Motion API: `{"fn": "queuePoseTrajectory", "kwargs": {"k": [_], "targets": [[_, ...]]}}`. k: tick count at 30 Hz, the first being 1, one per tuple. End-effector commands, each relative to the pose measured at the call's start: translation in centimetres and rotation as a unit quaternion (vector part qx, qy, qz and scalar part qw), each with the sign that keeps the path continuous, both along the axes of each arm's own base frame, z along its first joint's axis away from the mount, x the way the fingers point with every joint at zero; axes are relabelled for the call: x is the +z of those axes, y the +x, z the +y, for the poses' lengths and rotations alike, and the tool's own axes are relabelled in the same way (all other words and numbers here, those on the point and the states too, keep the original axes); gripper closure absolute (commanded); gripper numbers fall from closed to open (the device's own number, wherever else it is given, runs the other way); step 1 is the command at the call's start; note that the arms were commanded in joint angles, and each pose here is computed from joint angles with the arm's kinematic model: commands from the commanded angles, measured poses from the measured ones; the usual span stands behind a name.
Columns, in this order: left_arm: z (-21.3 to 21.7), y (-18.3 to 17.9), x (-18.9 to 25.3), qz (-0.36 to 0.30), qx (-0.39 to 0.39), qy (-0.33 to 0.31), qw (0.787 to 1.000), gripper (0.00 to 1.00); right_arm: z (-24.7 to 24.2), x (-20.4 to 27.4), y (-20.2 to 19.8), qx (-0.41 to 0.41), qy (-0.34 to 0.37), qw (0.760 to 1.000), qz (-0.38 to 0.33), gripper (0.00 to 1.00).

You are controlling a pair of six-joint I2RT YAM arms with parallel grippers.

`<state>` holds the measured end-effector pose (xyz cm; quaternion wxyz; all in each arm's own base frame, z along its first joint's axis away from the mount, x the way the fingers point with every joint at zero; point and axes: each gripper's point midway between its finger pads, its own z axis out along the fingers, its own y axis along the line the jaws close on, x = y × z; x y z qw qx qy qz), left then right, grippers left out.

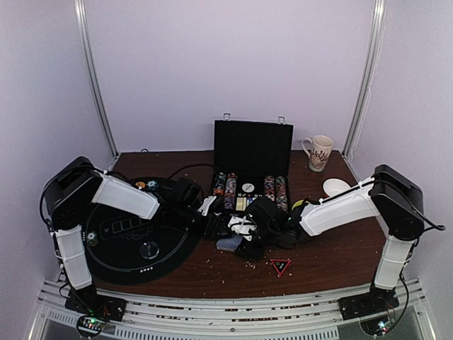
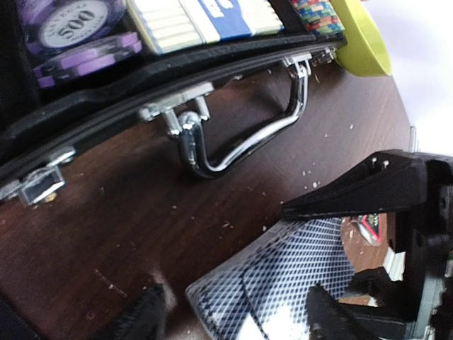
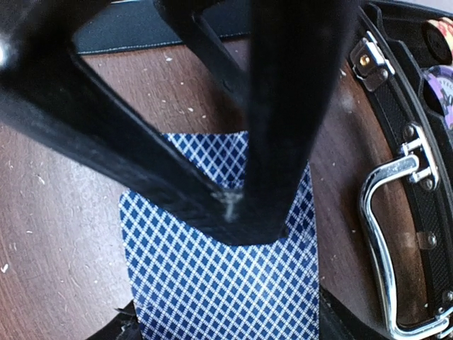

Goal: Distribute texas hold em gaming equipment
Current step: Place the face-down deck piles at the center of the board.

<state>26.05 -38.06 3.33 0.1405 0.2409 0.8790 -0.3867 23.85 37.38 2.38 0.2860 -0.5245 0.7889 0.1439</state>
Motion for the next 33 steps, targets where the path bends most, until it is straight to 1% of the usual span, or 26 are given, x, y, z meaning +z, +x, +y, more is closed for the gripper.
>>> {"fn": "queuePoseTrajectory", "kwargs": {"k": [1,3,6,8,11,12,16,19,23,27,30,33], "targets": [[2.2,-5.6,-7.0,0.073,-0.038,0.1,0.992,0.35,0.9,0.0,-0.5,0.011,0.016,1.0,-0.01,0.33],[1.6,-5.6,-6.7,0.072,-0.051,0.087,0.992,0.37,1.0,0.0,-0.7,0.01,0.024,1.0,-0.005,0.33],[1.1,-5.6,-6.3,0.07,-0.061,0.073,0.993,0.34,0.8,-0.2,-0.5,-0.001,0.025,1.0,-0.006,0.34],[1.3,-5.8,-6.6,0.076,-0.058,0.076,0.992,0.37,0.5,-0.3,-0.4,-0.009,0.022,1.0,-0.009,0.34],[1.8,-6.2,-7.3,0.082,-0.061,0.091,0.991,0.5,0.2,-0.3,-0.4,-0.012,0.022,1.0,-0.012,0.34],[2.0,-6.2,-7.4,0.08,-0.066,0.097,0.99,0.52,0.2,-0.2,-0.2,-0.016,0.02,1.0,-0.016,0.34],[2.7,-6.6,-7.5,0.075,-0.084,0.117,0.987,0.51,-0.3,-0.1,0.9,-0.042,0.007,0.998,-0.037,0.35],[3.7,-7.3,-8.4,0.077,-0.096,0.137,0.983,0.52,-0.5,-0.3,1.1,-0.045,0.004,0.998,-0.04,0.35],[5.5,-6.8,-9.1,0.052,-0.092,0.187,0.977,0.57,-0.8,-0.7,0.9,-0.04,-0.009,0.998,-0.039,0.35],[5.8,-5.4,-8.2,0.015,-0.074,0.2,0.977,0.65,-1.1,-0.9,0.5,-0.029,-0.017,0.999,-0.036,0.34],[5.1,-4.7,-7.7,0.004,-0.067,0.189,0.98,0.72,-1.1,-0.9,0.5,-0.026,-0.02,0.999,-0.036,0.34],[4.4,-4.6,-7.0,0.004,-0.064,0.165,0.984,0.72,-1.1,-0.8,0.4,-0.024,-0.021,0.999,-0.036,0.34]]}}
